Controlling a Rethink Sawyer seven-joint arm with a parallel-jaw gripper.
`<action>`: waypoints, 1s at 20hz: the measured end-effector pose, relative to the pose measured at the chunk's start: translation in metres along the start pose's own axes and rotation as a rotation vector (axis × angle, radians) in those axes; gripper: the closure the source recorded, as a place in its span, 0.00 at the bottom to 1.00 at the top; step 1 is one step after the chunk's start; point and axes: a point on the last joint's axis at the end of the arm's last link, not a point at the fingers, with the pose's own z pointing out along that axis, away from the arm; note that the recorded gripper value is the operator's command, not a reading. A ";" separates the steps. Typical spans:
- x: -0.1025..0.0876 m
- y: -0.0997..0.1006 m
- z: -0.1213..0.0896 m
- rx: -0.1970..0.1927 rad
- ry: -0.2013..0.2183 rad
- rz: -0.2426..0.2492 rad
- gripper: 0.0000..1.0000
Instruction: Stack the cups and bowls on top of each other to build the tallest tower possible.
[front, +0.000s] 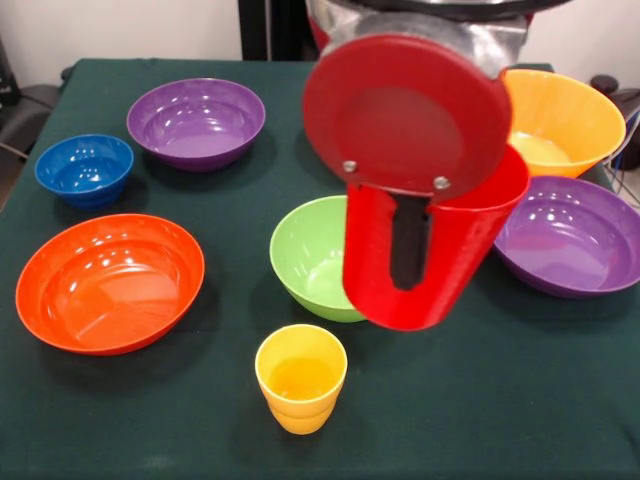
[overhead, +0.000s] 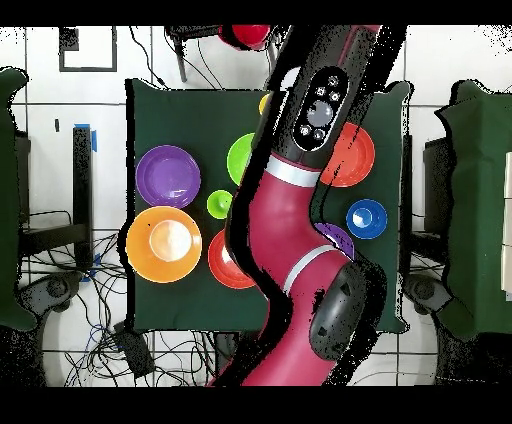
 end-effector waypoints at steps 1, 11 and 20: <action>0.001 -0.001 0.000 0.002 0.010 0.005 1.00; 0.002 -0.005 -0.007 0.014 0.042 0.035 1.00; 0.000 -0.011 -0.012 0.046 0.028 0.050 1.00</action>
